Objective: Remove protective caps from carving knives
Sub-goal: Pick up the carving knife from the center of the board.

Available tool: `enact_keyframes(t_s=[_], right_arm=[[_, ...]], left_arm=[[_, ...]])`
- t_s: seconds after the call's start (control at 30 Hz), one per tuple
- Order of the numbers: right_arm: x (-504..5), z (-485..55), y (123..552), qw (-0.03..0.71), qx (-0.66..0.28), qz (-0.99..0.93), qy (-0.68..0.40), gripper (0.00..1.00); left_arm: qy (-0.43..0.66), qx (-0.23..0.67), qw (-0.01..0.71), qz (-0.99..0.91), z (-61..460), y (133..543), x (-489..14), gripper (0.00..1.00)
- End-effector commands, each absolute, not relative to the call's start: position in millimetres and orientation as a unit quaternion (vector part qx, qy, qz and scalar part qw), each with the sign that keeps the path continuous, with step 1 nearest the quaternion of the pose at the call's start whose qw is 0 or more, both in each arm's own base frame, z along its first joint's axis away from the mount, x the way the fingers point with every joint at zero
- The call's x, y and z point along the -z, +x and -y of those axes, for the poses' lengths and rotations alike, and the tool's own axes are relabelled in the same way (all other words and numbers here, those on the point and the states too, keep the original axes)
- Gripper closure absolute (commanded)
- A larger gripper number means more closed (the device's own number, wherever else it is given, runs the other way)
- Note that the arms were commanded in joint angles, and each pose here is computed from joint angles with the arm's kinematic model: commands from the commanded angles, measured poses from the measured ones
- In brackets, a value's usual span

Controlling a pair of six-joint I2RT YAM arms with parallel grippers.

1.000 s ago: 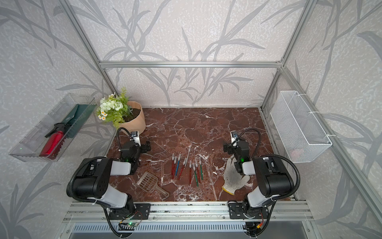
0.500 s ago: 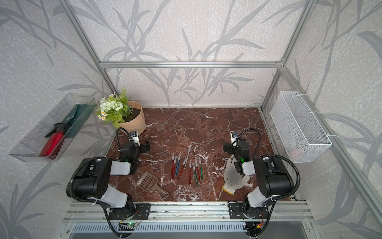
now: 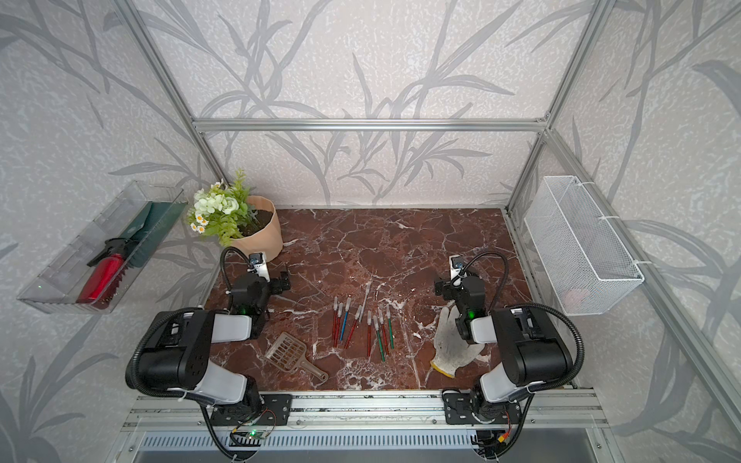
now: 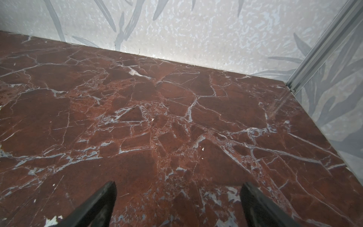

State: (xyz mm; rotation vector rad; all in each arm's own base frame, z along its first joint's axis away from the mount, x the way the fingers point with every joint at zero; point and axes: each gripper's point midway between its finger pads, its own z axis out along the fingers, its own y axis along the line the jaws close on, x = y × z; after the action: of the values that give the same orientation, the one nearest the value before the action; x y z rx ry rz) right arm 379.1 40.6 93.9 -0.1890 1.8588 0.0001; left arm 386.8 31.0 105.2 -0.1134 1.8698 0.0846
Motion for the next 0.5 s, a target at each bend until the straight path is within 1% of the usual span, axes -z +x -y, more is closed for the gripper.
enact_keyframes(t_s=[0.0, 0.1, 0.13, 0.27, 0.47], right_arm=[[-125.7, -42.7, 377.5, 0.629, 0.016, -0.773, -0.079, 0.01], [-143.4, -52.1, 369.7, 0.633, 0.039, -0.768, -0.095, 0.01], [-151.2, -55.5, 365.9, 0.633, 0.041, -0.767, -0.094, 0.01], [-165.3, -69.9, 349.6, 0.619, 0.009, -0.781, -0.087, 0.01], [-175.8, -80.0, 319.9, 0.574, -0.046, -0.817, -0.039, 0.01]], left_arm=[[-0.061, -0.048, 0.598, -0.798, -33.8, 383.6, -123.1, 0.01], [-0.072, -0.073, 0.589, -0.801, -33.1, 377.3, -138.3, 0.01], [-0.058, -0.070, 0.587, -0.804, -25.8, 375.2, -143.9, 0.01], [-0.058, -0.029, 0.591, -0.804, 3.2, 368.3, -167.3, 0.01], [-0.061, 0.031, 0.543, -0.837, 41.4, 346.3, -181.4, 0.01]])
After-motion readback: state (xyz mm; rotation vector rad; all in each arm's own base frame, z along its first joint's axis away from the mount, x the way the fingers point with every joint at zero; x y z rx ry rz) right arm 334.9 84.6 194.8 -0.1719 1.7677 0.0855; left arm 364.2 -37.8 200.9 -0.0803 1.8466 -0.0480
